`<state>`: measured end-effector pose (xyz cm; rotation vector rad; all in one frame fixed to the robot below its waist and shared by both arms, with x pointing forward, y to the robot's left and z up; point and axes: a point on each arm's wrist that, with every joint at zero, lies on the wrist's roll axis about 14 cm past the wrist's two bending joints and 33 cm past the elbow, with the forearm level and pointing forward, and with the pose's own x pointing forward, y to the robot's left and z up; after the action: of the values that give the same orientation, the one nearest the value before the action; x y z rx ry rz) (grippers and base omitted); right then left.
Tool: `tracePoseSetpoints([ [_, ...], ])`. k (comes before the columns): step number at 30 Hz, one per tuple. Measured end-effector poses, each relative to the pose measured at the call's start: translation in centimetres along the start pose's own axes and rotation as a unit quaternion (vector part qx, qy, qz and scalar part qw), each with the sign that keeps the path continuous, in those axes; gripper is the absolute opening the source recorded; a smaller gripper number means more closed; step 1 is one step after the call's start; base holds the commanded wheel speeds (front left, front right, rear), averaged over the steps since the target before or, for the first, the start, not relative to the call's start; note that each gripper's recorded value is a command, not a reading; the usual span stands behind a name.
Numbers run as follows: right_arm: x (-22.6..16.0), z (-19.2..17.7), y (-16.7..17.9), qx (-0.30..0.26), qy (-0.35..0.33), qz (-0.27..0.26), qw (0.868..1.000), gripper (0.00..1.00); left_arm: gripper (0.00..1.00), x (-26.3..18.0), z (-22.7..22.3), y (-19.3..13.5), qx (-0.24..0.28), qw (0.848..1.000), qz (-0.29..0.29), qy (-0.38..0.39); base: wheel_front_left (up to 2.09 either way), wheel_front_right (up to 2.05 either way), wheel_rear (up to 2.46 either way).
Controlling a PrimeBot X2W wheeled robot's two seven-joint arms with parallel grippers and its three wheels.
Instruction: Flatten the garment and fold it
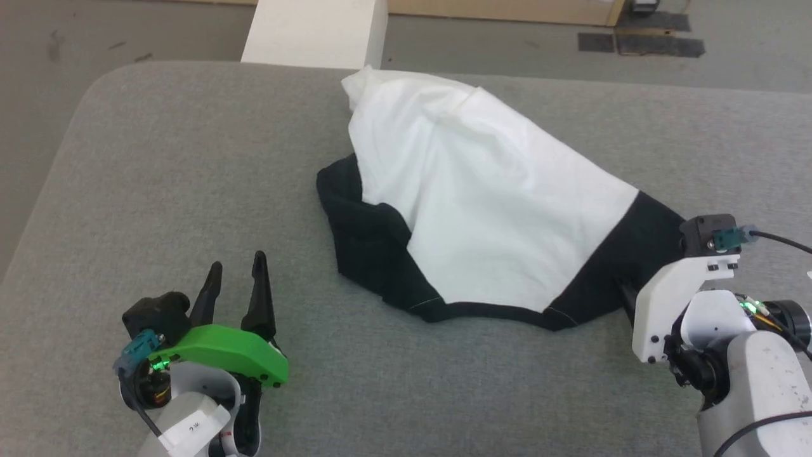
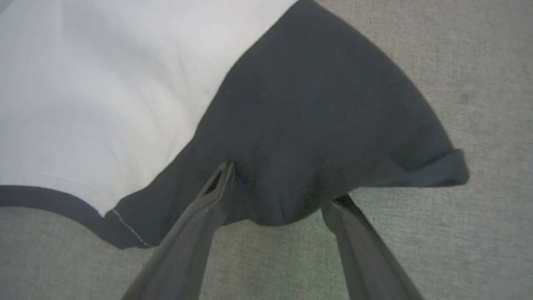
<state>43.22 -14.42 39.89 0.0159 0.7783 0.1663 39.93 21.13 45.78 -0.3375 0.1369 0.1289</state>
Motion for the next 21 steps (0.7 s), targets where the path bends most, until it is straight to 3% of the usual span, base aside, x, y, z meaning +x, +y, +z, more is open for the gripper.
tracePoseSetpoints([
  [1,0.2,0.0,0.1,-0.001,0.001,0.002,1.000,1.00,1.00,0.0,-0.1,0.2,0.000,1.000,0.002,0.001,0.00,0.00,0.00],
  [2,0.5,0.0,0.3,-0.001,0.004,0.004,1.000,0.92,1.00,0.0,-0.2,0.4,0.001,1.000,0.005,0.003,0.00,0.00,0.00],
  [3,0.7,-0.1,0.4,-0.002,0.007,0.005,1.000,0.31,1.00,-0.1,-0.3,0.5,0.001,1.000,0.007,0.005,0.00,0.00,0.00],
  [4,0.9,-0.2,0.4,-0.003,0.009,0.005,1.000,0.00,1.00,-0.1,-0.4,0.7,0.001,1.000,0.008,0.007,0.00,0.00,0.00],
  [10,1.0,0.0,0.5,-0.003,0.005,0.006,1.000,0.00,1.00,-0.2,-0.9,0.5,-0.009,1.000,0.008,0.022,0.00,0.00,0.00],
  [14,0.4,0.5,0.3,0.001,-0.006,0.005,1.000,0.00,1.00,-0.3,-2.5,-1.7,-0.039,0.995,-0.018,0.090,0.00,0.00,0.00],
  [18,0.1,0.8,0.1,0.001,-0.013,0.002,1.000,0.00,1.00,-0.7,-4.9,-6.4,-0.057,0.975,-0.082,0.198,0.00,0.00,0.00],
  [21,0.0,0.8,0.1,0.001,-0.015,0.003,1.000,0.00,1.00,-0.9,-5.7,-8.6,-0.041,0.962,-0.117,0.242,0.00,0.00,0.00],
])
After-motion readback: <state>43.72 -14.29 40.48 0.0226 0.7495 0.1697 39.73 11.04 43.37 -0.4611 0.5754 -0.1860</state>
